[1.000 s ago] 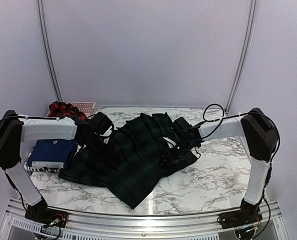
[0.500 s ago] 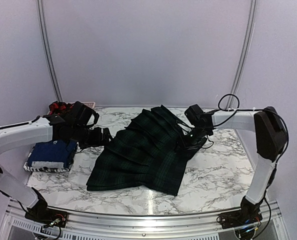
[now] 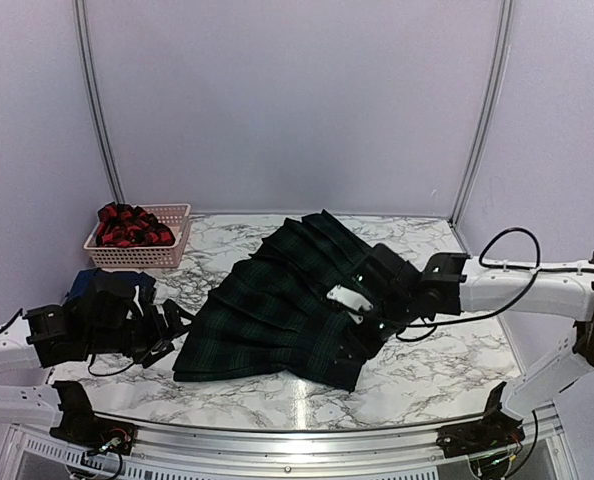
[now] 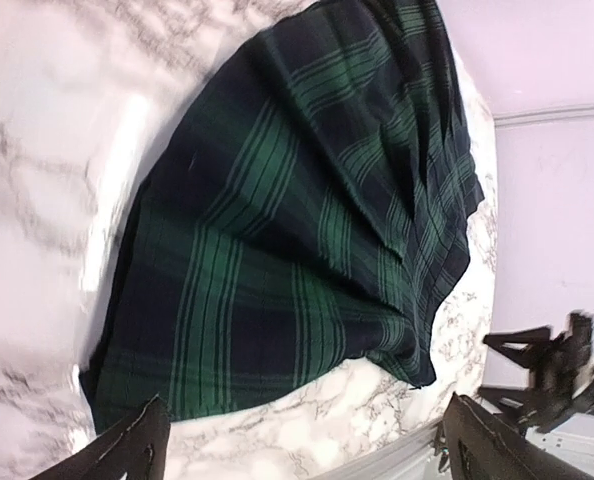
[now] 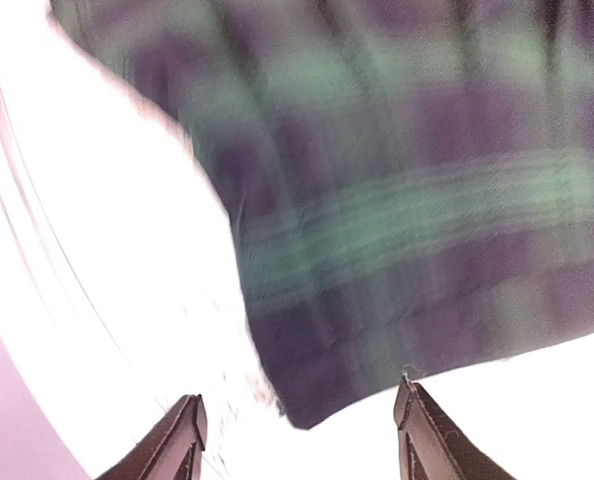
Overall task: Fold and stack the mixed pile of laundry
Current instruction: Pick up the flattened skirt from the center of the board.
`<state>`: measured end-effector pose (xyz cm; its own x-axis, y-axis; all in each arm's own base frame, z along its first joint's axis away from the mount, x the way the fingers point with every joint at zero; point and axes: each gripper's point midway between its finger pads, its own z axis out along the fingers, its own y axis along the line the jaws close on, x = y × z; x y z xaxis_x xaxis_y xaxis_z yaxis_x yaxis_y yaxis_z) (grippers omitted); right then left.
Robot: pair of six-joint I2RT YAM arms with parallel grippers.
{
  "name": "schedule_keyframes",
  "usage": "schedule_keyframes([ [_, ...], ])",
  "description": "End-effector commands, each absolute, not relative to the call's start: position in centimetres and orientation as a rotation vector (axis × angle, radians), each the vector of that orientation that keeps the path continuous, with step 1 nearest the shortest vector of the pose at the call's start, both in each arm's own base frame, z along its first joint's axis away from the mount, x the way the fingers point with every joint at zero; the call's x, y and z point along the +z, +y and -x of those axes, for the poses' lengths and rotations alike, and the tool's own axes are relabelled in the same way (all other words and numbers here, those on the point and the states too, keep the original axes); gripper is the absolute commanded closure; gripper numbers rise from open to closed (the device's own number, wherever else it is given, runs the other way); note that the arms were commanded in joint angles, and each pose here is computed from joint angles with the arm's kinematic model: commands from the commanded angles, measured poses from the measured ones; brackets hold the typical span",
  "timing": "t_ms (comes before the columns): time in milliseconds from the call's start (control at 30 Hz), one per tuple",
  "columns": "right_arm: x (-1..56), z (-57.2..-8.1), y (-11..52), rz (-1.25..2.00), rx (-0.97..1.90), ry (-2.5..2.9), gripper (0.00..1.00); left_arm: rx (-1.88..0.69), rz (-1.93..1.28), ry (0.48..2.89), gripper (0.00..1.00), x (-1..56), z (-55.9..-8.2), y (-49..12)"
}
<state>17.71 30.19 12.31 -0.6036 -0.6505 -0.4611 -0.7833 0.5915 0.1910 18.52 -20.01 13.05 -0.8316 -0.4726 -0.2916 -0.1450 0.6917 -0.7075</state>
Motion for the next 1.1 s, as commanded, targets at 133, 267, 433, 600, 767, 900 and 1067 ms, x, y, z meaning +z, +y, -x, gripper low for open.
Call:
schedule_keyframes([
  [133, 7.5, -15.2, 28.5, 1.277, 0.192, 2.521, 0.39, -0.944, 0.793, 2.450, 0.01, 9.7, -16.4, -22.0],
  [267, 5.6, -14.9, 28.3, 1.310, 0.114, 2.556, 0.39, -0.877, 0.815, 2.501, 0.01, 8.2, -15.6, -24.2],
  [433, 3.3, -14.9, 27.6, 1.344, -0.007, 2.587, 0.40, -0.837, 0.900, 2.492, 0.01, 6.8, -16.0, -25.3],
  [600, 1.8, -14.1, 27.4, 1.400, -0.084, 2.598, 0.43, -0.837, 1.030, 2.399, 0.01, 5.9, -17.0, -24.9],
  [767, -0.3, -13.4, 26.9, 1.469, -0.233, 2.589, 0.47, -0.811, 1.137, 2.377, 0.01, 4.4, -17.2, -24.8],
  [900, -0.8, -13.8, 26.4, 1.447, -0.313, 2.604, 0.57, -0.785, 1.256, 2.303, 0.17, 3.2, -17.4, -23.3],
  [1067, 1.1, -14.3, 28.2, 1.426, -0.260, 2.585, 0.82, -0.795, 1.277, 2.179, 0.62, 4.6, -18.8, -21.8],
])
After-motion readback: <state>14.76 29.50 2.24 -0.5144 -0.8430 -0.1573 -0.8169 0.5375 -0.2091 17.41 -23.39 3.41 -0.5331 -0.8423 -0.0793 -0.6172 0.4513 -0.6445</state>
